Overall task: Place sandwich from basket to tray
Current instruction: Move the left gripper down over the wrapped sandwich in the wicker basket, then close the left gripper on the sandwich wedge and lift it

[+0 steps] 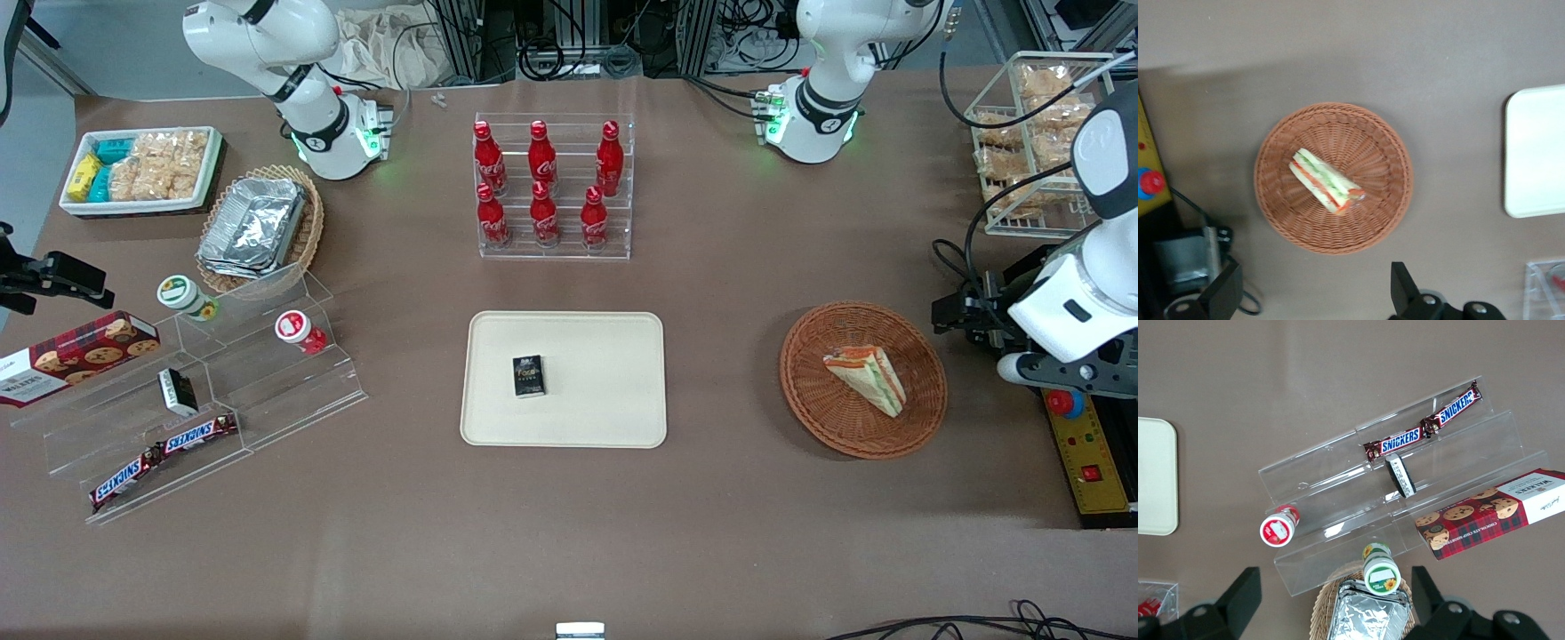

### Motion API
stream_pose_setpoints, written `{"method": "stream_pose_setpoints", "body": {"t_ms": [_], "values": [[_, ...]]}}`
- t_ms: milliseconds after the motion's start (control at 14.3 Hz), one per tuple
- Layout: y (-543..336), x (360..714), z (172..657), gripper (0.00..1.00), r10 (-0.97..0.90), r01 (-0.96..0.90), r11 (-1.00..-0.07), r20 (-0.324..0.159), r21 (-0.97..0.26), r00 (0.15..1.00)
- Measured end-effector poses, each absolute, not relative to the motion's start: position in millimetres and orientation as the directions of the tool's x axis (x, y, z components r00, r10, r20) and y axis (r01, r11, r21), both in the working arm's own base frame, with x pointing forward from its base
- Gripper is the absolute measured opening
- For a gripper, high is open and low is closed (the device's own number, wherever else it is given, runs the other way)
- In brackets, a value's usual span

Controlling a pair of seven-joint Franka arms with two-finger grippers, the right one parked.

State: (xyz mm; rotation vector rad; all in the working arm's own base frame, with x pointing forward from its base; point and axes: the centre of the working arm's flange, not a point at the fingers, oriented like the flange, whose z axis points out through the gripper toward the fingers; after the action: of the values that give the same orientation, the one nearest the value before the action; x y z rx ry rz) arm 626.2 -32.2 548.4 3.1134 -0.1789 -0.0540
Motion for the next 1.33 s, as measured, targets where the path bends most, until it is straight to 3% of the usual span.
{"method": "stream_pose_setpoints", "body": {"t_ms": [349, 558, 698, 977, 1326], "values": [[-31, 630, 528, 1.00, -0.058, -0.056, -0.998, -0.086, 0.027, 0.995], [-26, 640, 479, 1.00, 0.227, 0.227, -0.974, -0.150, -0.012, 0.962], [-27, 642, 442, 1.00, 0.429, 0.428, -0.903, -0.118, -0.031, 0.896], [-25, 615, 365, 1.00, 0.613, 0.613, -0.790, -0.011, 0.020, 0.790], [-8, 598, 328, 1.00, 0.713, 0.713, -0.701, -0.016, 0.006, 0.701]]}}
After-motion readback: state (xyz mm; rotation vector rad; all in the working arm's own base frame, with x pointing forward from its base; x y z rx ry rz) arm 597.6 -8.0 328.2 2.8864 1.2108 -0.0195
